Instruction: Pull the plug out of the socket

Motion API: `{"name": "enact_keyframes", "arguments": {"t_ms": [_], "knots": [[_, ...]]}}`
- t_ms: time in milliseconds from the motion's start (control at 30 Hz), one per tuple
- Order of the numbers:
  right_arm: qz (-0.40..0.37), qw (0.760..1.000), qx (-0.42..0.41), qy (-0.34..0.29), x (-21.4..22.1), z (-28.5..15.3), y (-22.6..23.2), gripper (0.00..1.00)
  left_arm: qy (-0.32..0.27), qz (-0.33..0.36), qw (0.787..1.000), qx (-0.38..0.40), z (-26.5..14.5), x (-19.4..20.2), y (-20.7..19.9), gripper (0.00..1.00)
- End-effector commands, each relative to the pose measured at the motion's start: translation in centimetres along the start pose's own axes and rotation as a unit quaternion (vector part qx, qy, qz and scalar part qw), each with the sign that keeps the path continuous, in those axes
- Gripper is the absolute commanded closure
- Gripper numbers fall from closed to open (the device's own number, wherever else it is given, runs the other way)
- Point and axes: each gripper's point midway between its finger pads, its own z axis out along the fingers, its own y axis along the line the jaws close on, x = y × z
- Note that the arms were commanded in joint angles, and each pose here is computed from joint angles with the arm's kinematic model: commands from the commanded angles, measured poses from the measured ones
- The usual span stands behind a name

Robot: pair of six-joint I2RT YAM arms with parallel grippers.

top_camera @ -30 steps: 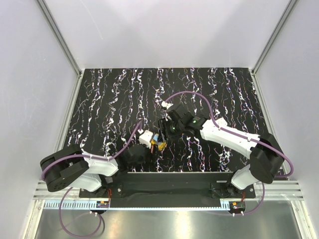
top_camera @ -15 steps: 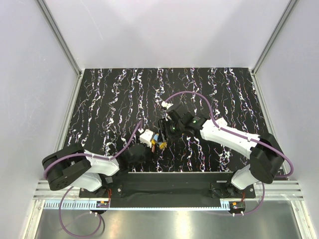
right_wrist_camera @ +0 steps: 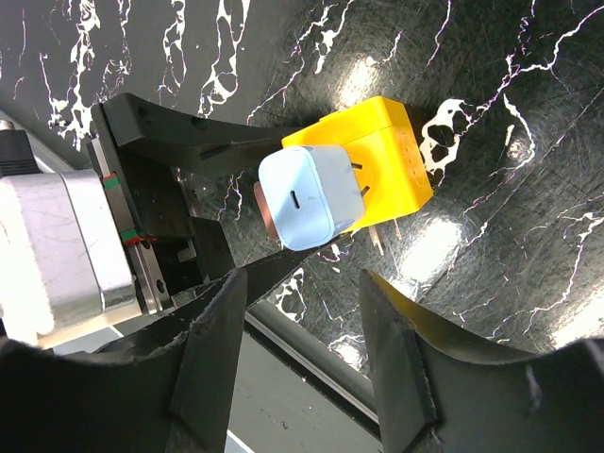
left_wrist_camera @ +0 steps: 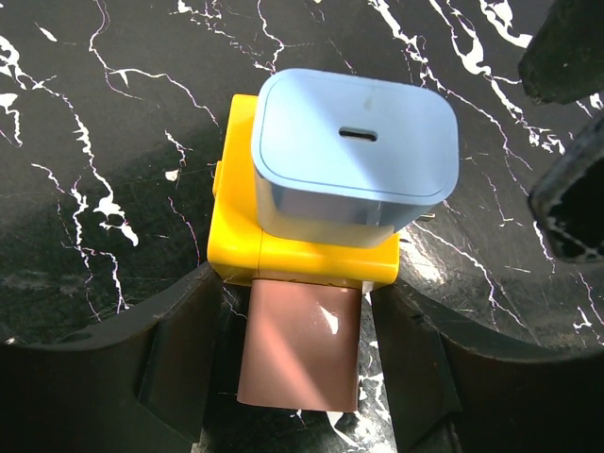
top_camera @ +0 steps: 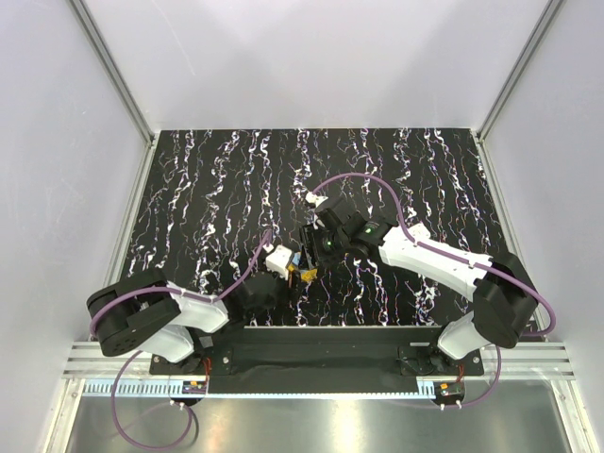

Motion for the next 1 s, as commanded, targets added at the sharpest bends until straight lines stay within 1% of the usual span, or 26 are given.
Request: {"name": "enact_keyframes", "arguments": {"t_ms": [0, 100, 133, 233, 633, 767, 967], "knots": [[-0.009, 1.0, -0.007, -0.023, -1.2, -0.9, 1.0, 0.43, -0.054, -0.009, 0.998, 0.012, 0.4, -3.0, -1.0, 0.69], [-0.014, 1.0, 0.01, -0.021, -1.3, -0.9, 0.3, 0.46, -0.046, 0.0, 0.999, 0.015, 0.3, -2.7, -1.0, 0.76], [-0.017, 0.999, 0.017, -0.023, -1.4, -1.0, 0.1, 0.47, -0.044, 0.004, 0.999, 0.018, 0.2, -2.6, -1.1, 0.8], [-0.027, 0.999, 0.03, -0.027, -1.7, -1.0, -0.3, 0.49, -0.041, 0.009, 0.999, 0.025, -0.1, -2.2, -1.1, 0.85], [-0.049, 0.999, 0.011, -0.015, -1.7, 0.4, 1.5, 0.5, -0.043, 0.015, 0.998, 0.041, -0.5, -2.3, -1.5, 0.86], [-0.056, 0.998, 0.009, -0.014, -1.6, 1.1, 1.9, 0.48, -0.042, 0.015, 0.998, 0.043, -0.4, -2.4, -1.7, 0.86], [-0.079, 0.996, 0.025, -0.019, -1.6, 1.9, 1.6, 0.43, -0.043, 0.015, 0.998, 0.051, -0.4, -2.6, -2.0, 0.87]]}}
